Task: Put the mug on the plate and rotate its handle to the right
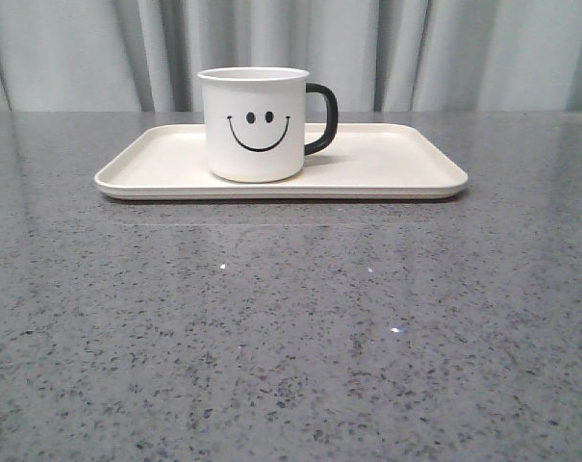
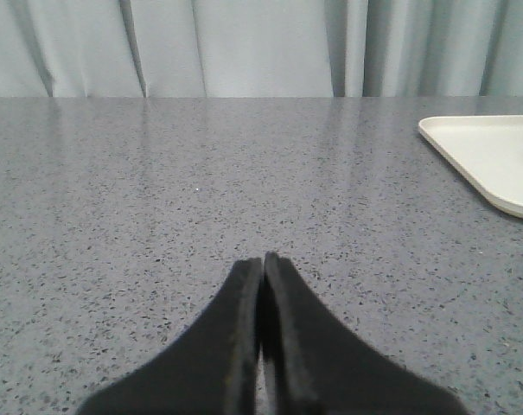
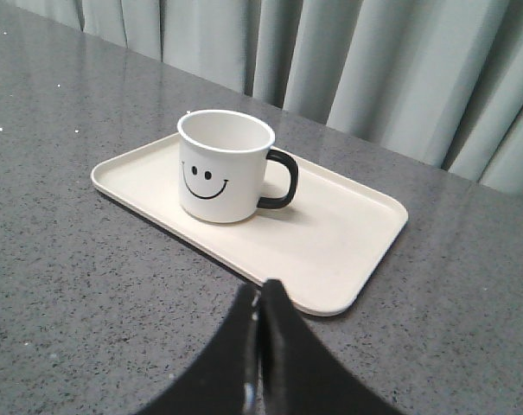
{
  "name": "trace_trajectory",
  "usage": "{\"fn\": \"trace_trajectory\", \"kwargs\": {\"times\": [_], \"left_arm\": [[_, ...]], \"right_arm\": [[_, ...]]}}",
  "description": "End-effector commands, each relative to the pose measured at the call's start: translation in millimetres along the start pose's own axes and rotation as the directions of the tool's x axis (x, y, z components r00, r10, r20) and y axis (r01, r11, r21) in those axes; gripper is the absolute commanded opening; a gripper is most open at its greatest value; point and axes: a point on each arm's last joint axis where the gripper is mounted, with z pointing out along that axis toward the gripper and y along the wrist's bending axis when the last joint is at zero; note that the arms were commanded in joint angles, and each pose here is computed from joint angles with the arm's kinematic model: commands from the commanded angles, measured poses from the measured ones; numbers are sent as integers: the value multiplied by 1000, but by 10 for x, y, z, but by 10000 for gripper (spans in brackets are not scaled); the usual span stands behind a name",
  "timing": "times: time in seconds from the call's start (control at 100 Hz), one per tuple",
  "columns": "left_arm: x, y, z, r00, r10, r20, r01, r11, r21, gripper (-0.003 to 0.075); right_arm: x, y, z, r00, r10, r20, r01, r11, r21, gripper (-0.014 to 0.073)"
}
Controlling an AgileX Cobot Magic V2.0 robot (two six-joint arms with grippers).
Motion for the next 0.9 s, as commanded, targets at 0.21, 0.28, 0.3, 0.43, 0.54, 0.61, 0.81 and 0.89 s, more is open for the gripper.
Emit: {"fn": "trace_trajectory", "kwargs": {"times": [0.21,0.28,0.3,0.43,0.54,0.61,0.81,0.89], "left_arm": [[-70,4,-27,995,1,104,-1,1000,-5,-19],[-70,4,-27,995,1,104,-1,1000,-5,-19],[-70,4,-27,995,1,104,-1,1000,-5,-19],[-70,4,-27,995,1,104,-1,1000,-5,-19],[-70,4,-27,995,1,104,-1,1000,-5,-19],[-70,4,-27,995,1,104,-1,1000,-5,-19],[-70,4,-27,995,1,104,-1,1000,-5,-19],[-70,4,-27,995,1,104,-1,1000,-5,-19]], "right_arm": [[-147,-60,-4,985,-1,170,-10,998,64,-63],[-100,-85,5,982,-1,188,-17,995,94,-63],[-83,-93,4,982,0,189,-20,994,103,-63],[29,-134,-38,982,18,189,-48,987,156,-63],[168,-165,-83,979,37,199,-79,975,207,-63],[262,-184,-109,976,50,210,-101,965,241,-63],[530,-222,-170,974,54,219,-127,934,334,-63],[637,-232,-202,974,51,219,-132,918,375,-63]]}}
